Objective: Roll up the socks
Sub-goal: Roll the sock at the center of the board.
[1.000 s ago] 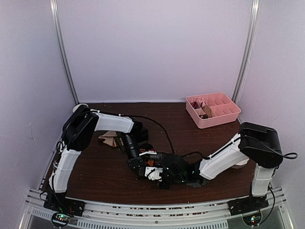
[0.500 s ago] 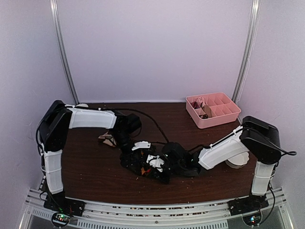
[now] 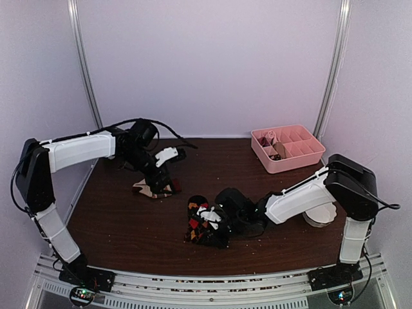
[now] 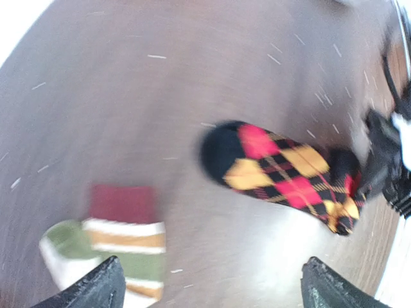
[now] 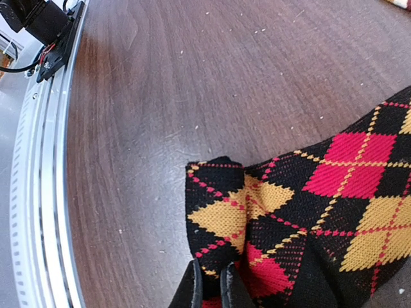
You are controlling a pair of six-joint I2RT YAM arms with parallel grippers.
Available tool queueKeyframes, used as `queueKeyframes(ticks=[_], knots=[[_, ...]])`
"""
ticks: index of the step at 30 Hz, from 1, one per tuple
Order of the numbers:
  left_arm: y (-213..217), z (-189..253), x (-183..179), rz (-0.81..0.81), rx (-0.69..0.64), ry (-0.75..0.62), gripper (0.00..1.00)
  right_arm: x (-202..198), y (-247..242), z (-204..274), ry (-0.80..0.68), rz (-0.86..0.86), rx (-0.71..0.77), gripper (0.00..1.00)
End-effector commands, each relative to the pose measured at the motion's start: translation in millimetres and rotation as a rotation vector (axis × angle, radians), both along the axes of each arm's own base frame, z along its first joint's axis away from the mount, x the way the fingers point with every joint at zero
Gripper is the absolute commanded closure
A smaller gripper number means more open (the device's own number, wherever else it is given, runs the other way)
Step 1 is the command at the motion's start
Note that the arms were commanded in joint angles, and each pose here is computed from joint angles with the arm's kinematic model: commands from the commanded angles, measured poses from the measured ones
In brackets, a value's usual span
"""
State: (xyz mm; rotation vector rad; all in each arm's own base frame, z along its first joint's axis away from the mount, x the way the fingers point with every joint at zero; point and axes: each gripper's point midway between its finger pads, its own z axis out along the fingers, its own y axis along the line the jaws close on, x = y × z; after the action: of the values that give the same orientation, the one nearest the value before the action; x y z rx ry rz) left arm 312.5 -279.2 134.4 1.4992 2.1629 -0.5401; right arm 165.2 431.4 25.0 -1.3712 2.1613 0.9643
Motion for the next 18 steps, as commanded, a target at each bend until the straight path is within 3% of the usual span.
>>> queueKeyframes(ticks=[1,3,5,8,10,13,16,18], knots=[[20,31,30,0.098,-0.190,0.123,0.02,-38,-61,-72,0.234,-0.021,-0.329,1.00],[32,33,34,0.125,-0.142,-0.007,0.02,-36,-62,-74,0.282,-0.049,-0.326,1.00],[34,65,27,0.125,-0.185,-0.201,0.02,-37,-61,-74,0.339,-0.069,-0.307,1.00],[60,81,47,0.373,-0.223,-0.319,0.02,-36,-63,-76,0.405,-0.102,-0.304,1.00],[52,68,40,0.274,-0.208,-0.250,0.03,-34,-64,-78,0.462,-0.126,-0.307,1.00],[34,52,11,0.101,-0.237,-0.131,0.15,-29,-64,-78,0.520,-0.162,-0.292,1.00],[17,33,-33,-0.101,-0.254,-0.126,0.22,-25,-66,-81,0.588,-0.204,-0.290,1.00],[5,13,-64,-0.247,-0.182,-0.152,0.29,-25,-68,-85,0.630,-0.231,-0.299,1.00]])
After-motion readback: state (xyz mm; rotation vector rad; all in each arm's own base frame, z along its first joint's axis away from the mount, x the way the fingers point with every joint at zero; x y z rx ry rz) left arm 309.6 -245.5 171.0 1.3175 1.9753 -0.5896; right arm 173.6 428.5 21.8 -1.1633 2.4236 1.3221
